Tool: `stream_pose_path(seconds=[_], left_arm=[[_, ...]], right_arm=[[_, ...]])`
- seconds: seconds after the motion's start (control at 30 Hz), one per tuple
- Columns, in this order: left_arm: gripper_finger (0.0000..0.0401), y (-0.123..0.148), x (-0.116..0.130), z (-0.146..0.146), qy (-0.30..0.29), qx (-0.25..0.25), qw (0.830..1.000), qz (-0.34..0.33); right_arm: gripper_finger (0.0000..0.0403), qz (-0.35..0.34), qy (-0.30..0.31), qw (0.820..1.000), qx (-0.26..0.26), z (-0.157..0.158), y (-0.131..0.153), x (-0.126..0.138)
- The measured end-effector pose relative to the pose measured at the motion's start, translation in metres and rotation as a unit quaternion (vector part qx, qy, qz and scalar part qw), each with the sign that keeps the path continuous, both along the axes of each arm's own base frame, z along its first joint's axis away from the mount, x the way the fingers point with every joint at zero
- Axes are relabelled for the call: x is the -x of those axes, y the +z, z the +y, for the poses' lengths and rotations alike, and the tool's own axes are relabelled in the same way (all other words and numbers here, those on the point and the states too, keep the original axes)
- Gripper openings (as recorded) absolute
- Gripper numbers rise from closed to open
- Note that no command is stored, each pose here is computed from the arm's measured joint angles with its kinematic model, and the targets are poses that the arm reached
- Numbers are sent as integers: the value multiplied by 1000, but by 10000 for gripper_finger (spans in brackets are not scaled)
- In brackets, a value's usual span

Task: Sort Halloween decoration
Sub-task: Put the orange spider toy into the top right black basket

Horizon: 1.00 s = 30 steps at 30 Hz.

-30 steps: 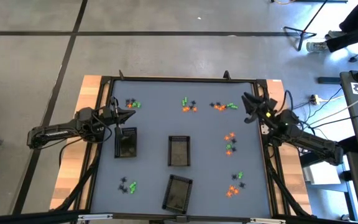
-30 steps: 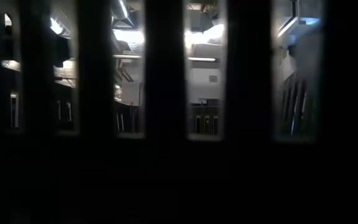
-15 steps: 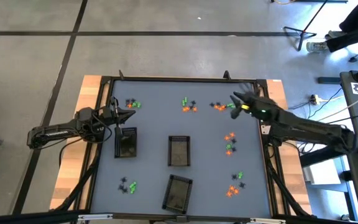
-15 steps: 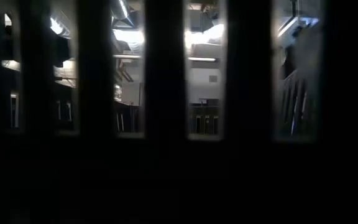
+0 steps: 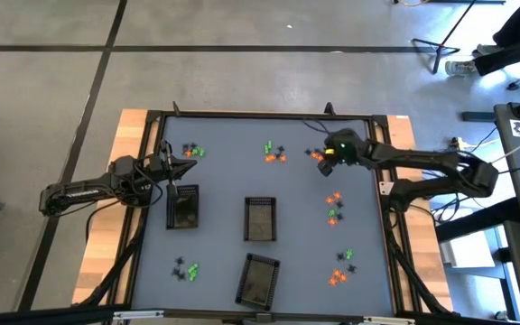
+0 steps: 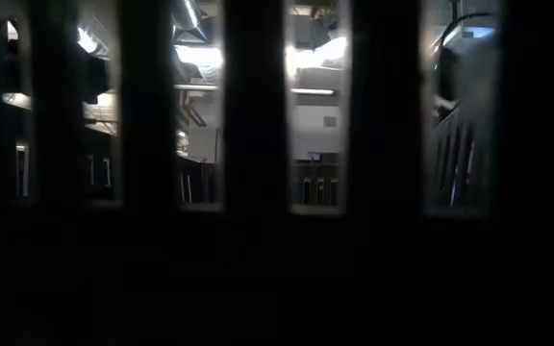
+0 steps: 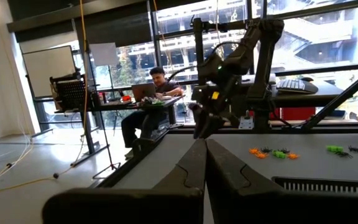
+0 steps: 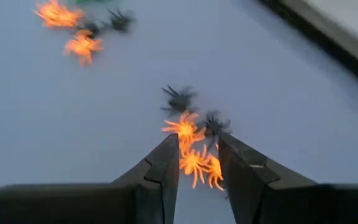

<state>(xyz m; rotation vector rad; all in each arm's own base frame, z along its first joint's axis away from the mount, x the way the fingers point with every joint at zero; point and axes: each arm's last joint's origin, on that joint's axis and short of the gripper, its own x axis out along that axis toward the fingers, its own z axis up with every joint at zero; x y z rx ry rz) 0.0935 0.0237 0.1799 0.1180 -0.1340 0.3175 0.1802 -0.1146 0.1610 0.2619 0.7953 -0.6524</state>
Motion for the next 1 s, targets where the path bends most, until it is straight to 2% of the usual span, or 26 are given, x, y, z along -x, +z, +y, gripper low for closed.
stream_pose_path(seconds=[0.27,0.7,0.87,1.0], left_arm=[[0,0,0,0,0,0,1000,0],[0,0,0,0,0,0,1000,0],[0,0,0,0,0,0,1000,0],[0,0,0,0,0,0,1000,0]], right_arm=[[111,5,-64,997,-40,-16,-11,8],[111,41,-86,992,-77,-19,-34,4],[111,35,-86,993,-72,-23,-40,-1],[91,35,-84,993,-70,-23,-40,-2]])
